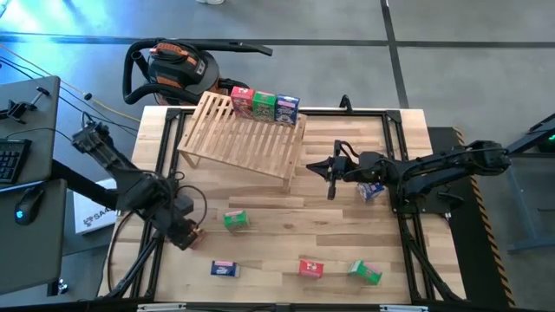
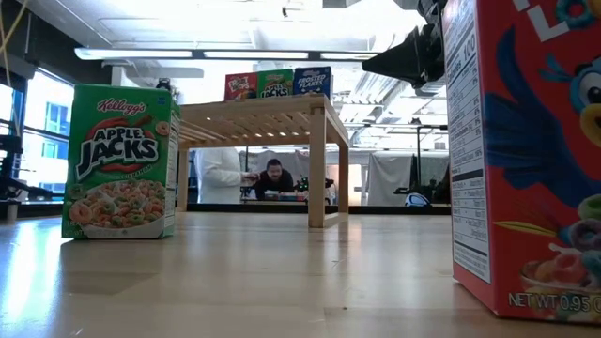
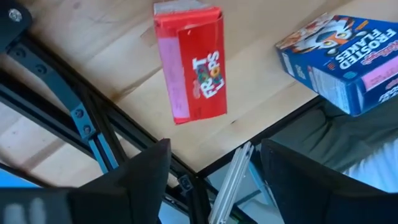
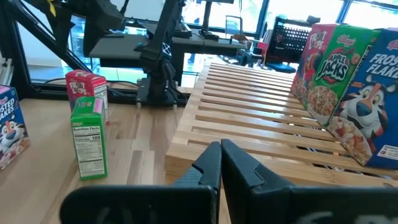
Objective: Stack cereal on shelf
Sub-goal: Put the left red cereal box aligned with the other red cereal box on the shelf
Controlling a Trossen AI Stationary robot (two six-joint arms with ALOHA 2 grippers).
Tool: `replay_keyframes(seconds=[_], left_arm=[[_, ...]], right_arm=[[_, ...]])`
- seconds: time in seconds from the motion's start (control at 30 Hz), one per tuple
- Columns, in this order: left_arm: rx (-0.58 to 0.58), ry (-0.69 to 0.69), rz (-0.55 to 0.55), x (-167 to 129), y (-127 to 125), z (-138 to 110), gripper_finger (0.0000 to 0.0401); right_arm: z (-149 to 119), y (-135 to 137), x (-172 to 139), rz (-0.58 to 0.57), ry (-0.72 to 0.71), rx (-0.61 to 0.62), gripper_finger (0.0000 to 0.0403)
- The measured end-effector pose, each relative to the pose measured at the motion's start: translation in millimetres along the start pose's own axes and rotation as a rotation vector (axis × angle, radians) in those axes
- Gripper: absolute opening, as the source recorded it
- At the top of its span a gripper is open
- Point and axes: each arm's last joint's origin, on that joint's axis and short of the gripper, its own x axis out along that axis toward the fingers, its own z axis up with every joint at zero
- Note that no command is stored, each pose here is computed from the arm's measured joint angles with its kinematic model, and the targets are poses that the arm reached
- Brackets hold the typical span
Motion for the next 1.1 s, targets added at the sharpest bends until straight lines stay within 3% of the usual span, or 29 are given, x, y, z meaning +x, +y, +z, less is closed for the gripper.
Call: replay_keyframes(seconds=[0.4, 0.6, 1.1], left_arm=[[-0.089, -0.006, -0.024, 16, 1, -15, 0.0279], [-0.083, -0.022, 0.035, 36, 7, -15, 0.0289], [-0.141, -0.218, 0.031, 39, 11, -6, 0.0290]], right_arm=[[0, 0, 0, 0.002, 0.001, 0.007, 0.0000], [0, 0, 0, 0.003, 0.000, 0.007, 0.0000], [0, 0, 0, 0.003, 0.001, 0.008, 0.0000]])
